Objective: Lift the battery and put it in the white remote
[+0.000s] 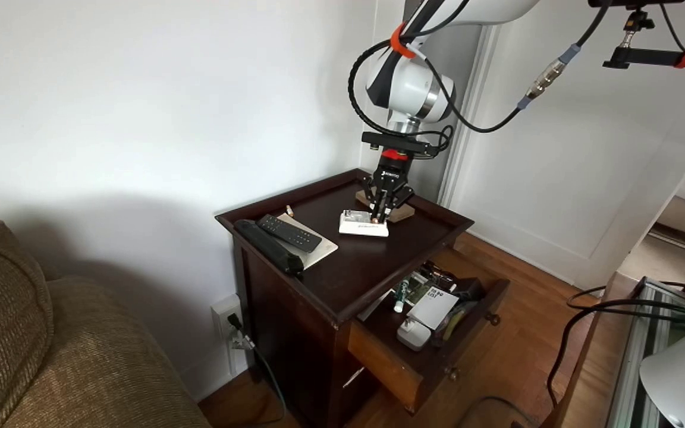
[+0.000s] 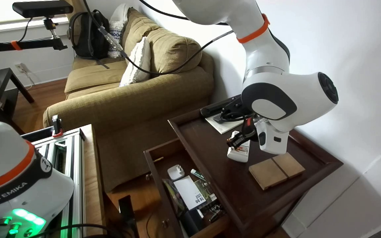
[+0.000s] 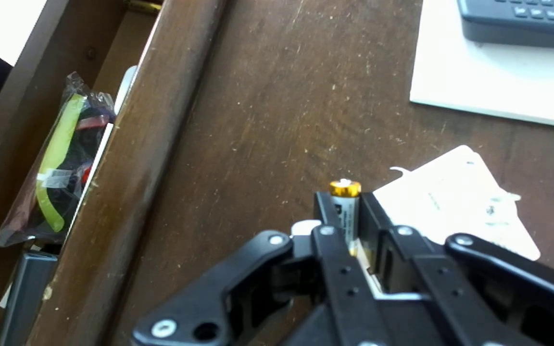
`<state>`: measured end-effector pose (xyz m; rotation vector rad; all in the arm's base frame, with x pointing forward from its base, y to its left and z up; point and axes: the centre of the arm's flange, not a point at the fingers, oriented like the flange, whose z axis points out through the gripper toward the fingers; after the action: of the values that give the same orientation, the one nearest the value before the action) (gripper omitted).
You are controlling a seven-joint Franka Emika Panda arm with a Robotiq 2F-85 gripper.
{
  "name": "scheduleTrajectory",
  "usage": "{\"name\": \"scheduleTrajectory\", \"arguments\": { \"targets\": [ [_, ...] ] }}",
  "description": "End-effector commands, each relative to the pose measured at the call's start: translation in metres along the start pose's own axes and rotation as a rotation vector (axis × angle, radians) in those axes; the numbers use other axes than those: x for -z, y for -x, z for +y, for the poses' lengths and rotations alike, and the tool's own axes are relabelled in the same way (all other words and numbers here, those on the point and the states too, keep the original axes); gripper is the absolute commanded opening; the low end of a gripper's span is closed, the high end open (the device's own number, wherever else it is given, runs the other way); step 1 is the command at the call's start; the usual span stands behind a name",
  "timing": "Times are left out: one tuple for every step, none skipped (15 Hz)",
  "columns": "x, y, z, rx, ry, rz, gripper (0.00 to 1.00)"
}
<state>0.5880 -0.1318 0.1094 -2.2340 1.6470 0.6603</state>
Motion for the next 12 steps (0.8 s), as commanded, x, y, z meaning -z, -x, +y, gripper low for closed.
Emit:
{"name": "scheduleTrajectory", "arguments": {
  "targets": [
    [-0.0019,-0.0081,-0.0038,0.038,0.012,0.009,0.04],
    [-0.0020,-0.0088,-0.0042,0.045,0.013,0.011,0.04],
    [-0.0019,-0.0092,-0.0050,0.055,0.012,0.015,0.04],
    [-0.0013,-0.0087,-0.0058,0.064,0.012,0.016,0.04],
    [-0.0007,-0.0084,-0.0062,0.071,0.011,0.017,0.04],
    [0.0000,-0.0082,-0.0065,0.079,0.012,0.021,0.04],
    [0.0008,-0.0086,-0.0065,0.084,0.010,0.023,0.04],
    [0.0014,-0.0089,-0.0066,0.086,0.008,0.023,0.04],
    [0.0018,-0.0094,-0.0067,0.078,-0.001,0.018,0.04],
    [0.0012,-0.0092,-0.0068,0.064,-0.009,0.006,0.04],
    [-0.0004,-0.0090,-0.0071,0.051,-0.019,-0.007,0.04],
    [-0.0015,-0.0090,-0.0075,0.035,-0.030,-0.020,0.04]
  ]
}}
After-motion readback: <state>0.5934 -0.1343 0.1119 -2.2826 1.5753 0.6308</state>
